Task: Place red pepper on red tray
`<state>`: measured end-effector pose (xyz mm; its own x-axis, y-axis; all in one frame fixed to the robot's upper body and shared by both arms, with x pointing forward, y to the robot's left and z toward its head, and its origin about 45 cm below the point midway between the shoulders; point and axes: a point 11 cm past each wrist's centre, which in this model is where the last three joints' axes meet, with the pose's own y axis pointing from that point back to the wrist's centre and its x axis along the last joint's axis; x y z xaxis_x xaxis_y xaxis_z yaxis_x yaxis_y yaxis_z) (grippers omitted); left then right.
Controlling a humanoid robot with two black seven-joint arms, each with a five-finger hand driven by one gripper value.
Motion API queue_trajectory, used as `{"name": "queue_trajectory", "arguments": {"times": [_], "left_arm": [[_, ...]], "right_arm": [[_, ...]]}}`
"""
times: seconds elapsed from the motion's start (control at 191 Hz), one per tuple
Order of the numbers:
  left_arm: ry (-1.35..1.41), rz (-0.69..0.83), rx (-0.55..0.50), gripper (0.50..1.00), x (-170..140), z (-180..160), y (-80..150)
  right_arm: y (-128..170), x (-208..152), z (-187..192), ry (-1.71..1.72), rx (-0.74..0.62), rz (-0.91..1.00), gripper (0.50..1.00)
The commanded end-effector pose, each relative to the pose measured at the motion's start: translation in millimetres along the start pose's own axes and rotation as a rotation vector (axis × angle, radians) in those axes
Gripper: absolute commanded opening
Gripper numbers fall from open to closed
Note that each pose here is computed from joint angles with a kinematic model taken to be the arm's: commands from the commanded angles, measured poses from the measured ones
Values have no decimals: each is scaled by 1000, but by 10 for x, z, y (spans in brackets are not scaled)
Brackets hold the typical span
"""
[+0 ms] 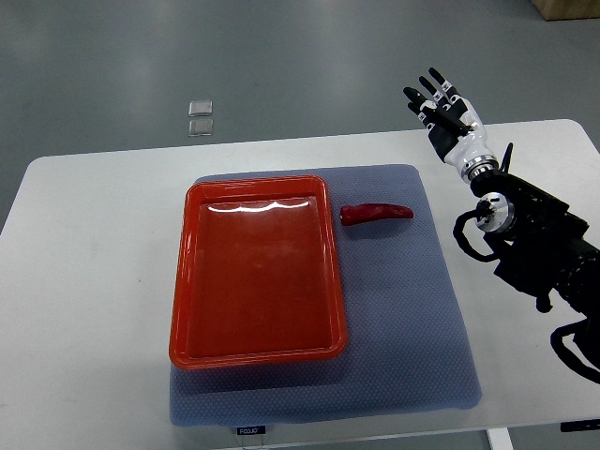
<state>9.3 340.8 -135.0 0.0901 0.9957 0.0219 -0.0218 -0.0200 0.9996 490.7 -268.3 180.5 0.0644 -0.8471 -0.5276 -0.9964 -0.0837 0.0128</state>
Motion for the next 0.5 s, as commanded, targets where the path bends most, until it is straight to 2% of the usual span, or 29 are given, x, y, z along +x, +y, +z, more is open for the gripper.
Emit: {"name": "queue_trajectory", "arguments": {"times": [0.0,0.497], "left_arm": [[0,0,0,1000,0,0,0],[-1,-2,2,1000,-6,-9,-1]], "right_arm": [[0,2,0,1,0,2,919],[2,48,-7,16,2,35,919]]}}
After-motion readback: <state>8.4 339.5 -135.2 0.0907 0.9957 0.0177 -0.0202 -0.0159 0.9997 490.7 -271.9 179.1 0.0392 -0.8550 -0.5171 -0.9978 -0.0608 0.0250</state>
